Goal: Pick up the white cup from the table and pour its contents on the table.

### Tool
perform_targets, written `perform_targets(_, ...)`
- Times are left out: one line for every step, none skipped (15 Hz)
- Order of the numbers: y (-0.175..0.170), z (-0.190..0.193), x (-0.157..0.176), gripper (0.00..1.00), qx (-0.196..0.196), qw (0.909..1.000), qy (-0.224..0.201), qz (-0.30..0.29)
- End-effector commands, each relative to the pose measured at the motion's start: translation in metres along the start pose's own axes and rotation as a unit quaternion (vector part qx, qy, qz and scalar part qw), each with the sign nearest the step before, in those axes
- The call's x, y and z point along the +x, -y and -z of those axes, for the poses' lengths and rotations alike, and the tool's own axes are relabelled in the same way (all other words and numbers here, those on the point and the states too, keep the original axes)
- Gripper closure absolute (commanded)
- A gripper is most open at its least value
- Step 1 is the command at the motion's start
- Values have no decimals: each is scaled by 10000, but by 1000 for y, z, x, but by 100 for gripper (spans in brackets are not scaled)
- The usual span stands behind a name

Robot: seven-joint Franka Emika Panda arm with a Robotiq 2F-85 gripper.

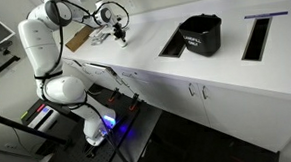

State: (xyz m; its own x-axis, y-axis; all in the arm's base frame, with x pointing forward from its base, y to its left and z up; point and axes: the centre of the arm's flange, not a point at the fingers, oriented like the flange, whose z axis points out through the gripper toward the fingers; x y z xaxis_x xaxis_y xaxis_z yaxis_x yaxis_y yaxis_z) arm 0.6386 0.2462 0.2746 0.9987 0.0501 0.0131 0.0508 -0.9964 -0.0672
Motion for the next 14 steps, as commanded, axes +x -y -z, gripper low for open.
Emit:
perform_targets(5,5,2,100,-90,10000,8,-5)
perform_targets(5,7,1,100,-79,10000,0,24)
perform_targets(4,10,-1,99,-104,9999,0,33)
perform_targets(1,14,-5,99,-148,9998,-35,126)
perform_targets(-2,21,-10,99,-171,9996,-21,226)
perform_targets(-8,29,-16,99,-246,9993,-8,277)
perform_targets(-15,37,-22,99,-364,9989,4,286)
perform_targets(-22,43,-27,99,-490,9984,41,294)
perform_targets(-32,52,-33,99,-684,9973,79,252)
perform_targets(-42,58,-38,99,-923,9954,108,231)
perform_targets(-51,65,-42,99,-1175,9927,132,226)
perform_targets(-62,69,-46,99,-1463,9889,143,221)
perform_targets(-72,71,-48,99,-1731,9846,153,209)
perform_targets(-80,73,-50,99,-1963,9803,154,182)
